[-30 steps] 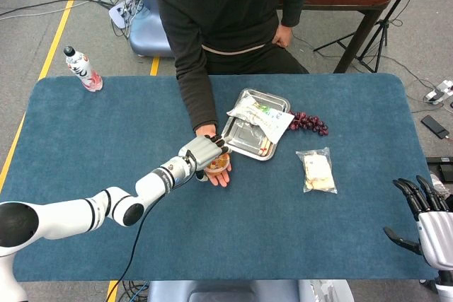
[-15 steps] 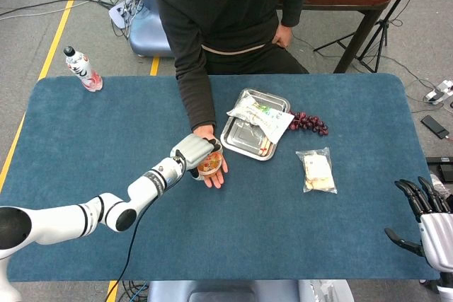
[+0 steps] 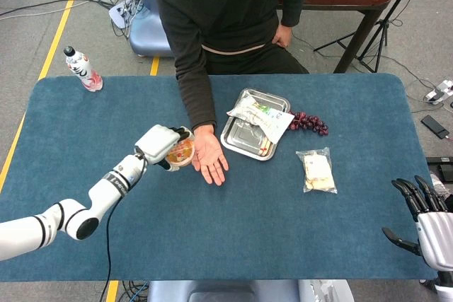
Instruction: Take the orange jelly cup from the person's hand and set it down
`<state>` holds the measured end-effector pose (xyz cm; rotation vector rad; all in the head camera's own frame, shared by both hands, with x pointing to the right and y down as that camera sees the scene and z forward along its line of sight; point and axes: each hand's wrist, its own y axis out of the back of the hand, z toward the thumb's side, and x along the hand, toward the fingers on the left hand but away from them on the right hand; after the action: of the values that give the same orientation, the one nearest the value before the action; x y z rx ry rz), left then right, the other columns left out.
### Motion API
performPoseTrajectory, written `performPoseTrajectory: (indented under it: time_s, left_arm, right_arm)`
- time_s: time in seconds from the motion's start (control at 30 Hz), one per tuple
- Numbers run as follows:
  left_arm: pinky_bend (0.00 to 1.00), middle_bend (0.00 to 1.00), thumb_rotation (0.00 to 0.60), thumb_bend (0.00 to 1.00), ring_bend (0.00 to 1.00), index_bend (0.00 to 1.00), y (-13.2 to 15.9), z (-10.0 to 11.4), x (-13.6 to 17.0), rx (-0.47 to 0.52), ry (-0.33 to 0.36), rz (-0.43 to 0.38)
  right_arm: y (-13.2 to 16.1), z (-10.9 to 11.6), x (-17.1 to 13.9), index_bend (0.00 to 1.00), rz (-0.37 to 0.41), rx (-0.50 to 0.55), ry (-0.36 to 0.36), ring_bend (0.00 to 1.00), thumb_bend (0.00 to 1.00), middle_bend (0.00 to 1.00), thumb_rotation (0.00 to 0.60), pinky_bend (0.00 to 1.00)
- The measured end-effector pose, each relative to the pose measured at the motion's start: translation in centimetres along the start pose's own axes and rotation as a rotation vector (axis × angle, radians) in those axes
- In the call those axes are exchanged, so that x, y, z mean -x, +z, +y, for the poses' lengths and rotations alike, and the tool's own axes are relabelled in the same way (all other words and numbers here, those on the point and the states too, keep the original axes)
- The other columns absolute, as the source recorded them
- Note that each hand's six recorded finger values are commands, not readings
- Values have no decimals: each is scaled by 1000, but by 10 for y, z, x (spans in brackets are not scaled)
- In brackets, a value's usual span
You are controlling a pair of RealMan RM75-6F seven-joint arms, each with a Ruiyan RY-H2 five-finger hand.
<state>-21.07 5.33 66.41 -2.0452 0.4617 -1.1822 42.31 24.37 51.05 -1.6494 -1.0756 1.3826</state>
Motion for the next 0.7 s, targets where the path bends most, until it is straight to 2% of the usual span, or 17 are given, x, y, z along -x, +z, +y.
performPoseTrajectory:
  time_s: [0.17, 0.37, 0.53, 0.7]
  left_arm:
    - [611, 248, 600, 172, 347, 396, -22, -22, 19, -37, -38, 41]
    - [610, 243, 600, 172, 346, 366, -27, -46, 16, -61, -64, 61]
    - [550, 173, 600, 172, 268, 215, -32, -66, 9, -93, -105, 100]
    - [494, 88, 600, 172, 196, 124, -32, -80, 6, -68, -134, 130]
  right_arm:
    - [5, -3, 4, 126, 20, 0, 10, 0, 112, 148, 600, 163]
    - [8, -5, 6, 126, 27, -3, 17, 0, 112, 148, 600, 163]
    - [7, -5, 5, 126, 17, -3, 18, 0, 112, 148, 600, 163]
    - [5, -7, 5, 126, 11, -1, 27, 0, 112, 148, 600, 163]
